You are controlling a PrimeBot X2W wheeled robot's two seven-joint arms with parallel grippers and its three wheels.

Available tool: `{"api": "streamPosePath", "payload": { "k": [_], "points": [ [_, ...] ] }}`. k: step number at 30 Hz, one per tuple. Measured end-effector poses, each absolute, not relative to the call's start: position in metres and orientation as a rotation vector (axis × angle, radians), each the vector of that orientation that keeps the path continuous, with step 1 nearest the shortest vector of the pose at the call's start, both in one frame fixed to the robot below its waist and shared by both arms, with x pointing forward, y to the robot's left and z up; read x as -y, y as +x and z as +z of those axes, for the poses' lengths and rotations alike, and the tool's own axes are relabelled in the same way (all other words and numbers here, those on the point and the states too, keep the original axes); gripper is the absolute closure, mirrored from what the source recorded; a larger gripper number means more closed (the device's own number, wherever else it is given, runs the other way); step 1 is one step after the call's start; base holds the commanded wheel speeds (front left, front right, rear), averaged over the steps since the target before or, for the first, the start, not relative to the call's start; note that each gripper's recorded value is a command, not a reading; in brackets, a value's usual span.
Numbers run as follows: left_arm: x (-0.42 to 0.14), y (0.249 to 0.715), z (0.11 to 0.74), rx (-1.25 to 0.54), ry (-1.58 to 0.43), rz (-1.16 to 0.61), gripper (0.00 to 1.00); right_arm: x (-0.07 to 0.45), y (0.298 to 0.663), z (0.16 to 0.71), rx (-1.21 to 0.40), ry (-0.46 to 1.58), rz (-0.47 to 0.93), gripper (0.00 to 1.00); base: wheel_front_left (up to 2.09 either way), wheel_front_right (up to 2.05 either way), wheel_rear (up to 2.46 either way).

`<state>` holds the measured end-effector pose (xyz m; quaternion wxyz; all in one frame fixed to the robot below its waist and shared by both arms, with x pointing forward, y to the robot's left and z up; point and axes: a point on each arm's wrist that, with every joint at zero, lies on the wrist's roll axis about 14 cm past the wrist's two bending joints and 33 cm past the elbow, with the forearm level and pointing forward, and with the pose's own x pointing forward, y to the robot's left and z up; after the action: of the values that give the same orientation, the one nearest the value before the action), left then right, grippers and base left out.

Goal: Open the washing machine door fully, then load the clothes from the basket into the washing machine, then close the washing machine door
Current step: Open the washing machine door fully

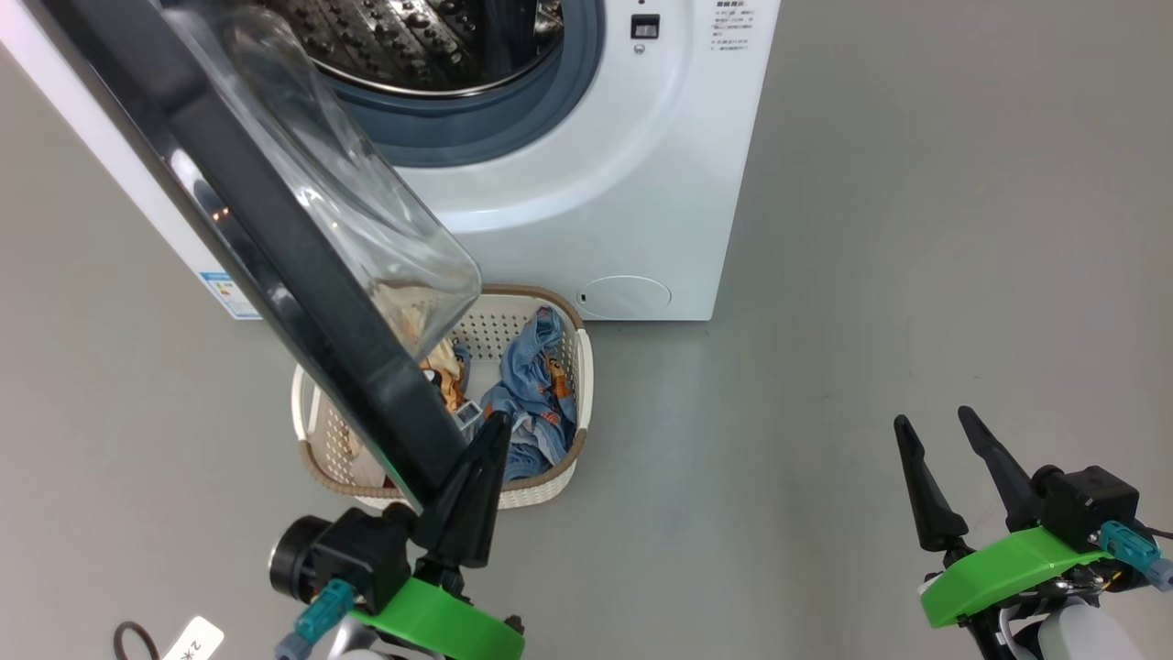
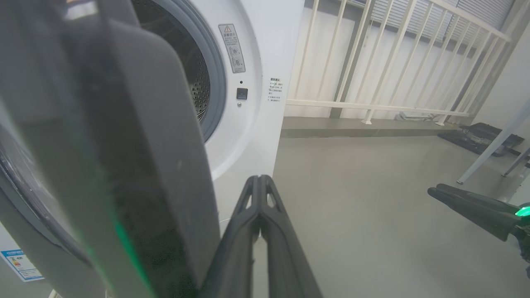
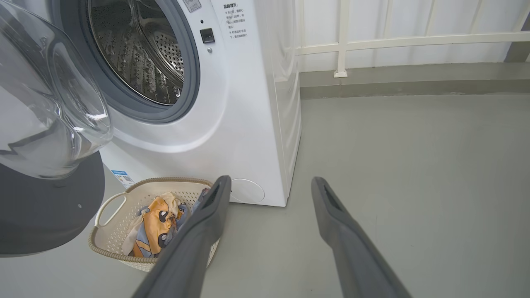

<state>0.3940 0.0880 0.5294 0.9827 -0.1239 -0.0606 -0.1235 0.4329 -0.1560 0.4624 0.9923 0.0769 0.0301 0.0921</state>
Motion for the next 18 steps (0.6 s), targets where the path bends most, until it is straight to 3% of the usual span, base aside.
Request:
{"api": "streamPosePath", "payload": {
  "k": [18],
  "points": [
    [-0.111, 0.383, 0.531, 0.128, -0.254, -0.143, 1.0, 0.14, 0.435, 0.466, -0.054, 0.168, 0.218, 0.0, 0.0, 0.0, 0.0]
  ]
}}
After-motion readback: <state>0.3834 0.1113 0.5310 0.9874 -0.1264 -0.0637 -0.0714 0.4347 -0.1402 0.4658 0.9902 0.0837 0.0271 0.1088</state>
